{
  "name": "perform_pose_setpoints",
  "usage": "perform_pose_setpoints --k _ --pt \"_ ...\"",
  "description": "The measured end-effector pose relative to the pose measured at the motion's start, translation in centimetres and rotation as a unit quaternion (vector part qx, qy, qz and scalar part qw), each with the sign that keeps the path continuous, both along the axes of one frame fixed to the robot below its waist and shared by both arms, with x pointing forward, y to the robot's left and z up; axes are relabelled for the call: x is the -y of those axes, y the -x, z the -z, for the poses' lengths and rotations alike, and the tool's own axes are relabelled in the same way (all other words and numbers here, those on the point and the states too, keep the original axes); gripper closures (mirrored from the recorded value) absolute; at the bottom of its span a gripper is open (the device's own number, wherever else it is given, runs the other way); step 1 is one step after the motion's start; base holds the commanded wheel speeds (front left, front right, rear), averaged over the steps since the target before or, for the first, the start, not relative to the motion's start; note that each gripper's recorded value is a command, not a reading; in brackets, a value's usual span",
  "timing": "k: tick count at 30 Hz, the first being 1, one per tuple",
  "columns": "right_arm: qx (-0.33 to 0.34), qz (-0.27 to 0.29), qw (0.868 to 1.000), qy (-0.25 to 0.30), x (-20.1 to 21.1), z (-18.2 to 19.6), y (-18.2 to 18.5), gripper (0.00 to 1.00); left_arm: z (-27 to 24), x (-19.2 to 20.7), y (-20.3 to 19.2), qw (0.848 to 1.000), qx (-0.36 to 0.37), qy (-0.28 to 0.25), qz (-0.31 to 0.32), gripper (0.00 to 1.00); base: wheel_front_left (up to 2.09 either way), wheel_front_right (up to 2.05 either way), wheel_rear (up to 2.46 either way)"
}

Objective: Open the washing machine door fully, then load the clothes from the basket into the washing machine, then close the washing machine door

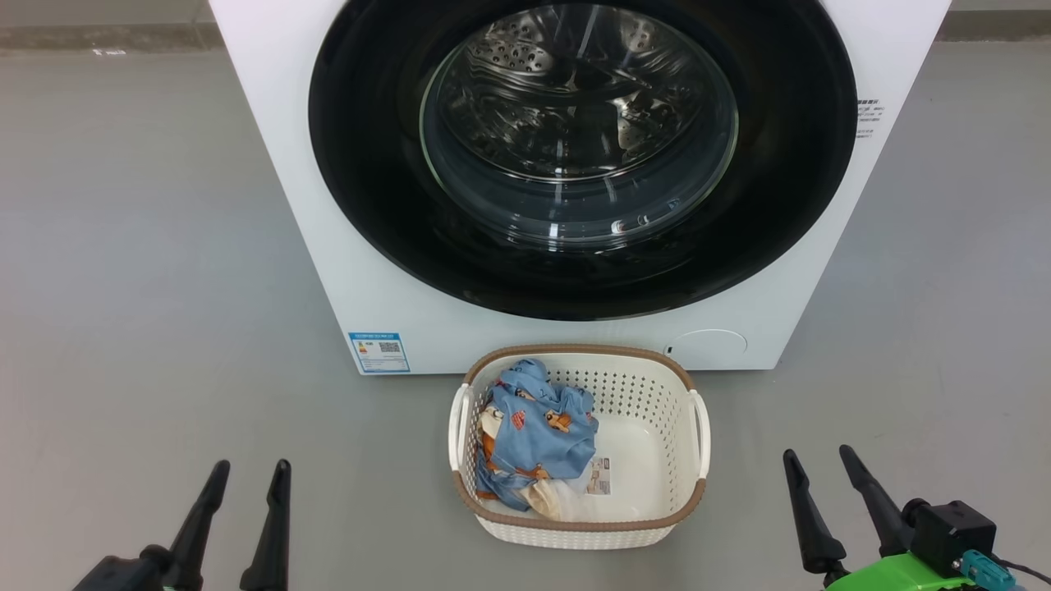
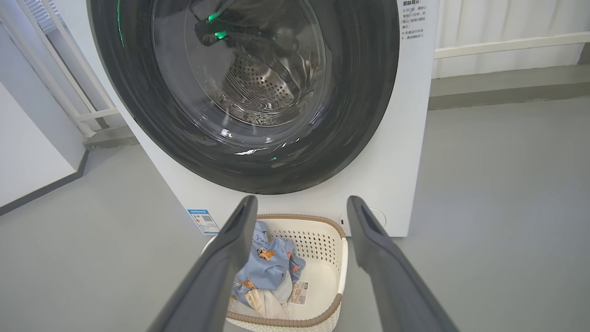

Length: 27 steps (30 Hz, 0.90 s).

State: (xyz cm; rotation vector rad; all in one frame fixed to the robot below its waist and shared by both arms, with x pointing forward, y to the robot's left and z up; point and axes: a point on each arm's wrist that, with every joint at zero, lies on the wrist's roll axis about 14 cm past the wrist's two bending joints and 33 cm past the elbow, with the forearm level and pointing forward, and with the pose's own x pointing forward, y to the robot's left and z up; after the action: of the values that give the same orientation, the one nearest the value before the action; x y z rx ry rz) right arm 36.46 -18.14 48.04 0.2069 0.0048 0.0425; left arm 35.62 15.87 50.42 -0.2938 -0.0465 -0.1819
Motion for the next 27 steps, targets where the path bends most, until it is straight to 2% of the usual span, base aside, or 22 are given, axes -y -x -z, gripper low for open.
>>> perform_pose_setpoints --k 27 --pt "-0.003 0.017 1.0 0.006 0.9 0.3 1.0 0.0 0.1 0.1 0.2 1.0 0.004 -0.027 0.004 0.0 0.03 0.03 -0.06"
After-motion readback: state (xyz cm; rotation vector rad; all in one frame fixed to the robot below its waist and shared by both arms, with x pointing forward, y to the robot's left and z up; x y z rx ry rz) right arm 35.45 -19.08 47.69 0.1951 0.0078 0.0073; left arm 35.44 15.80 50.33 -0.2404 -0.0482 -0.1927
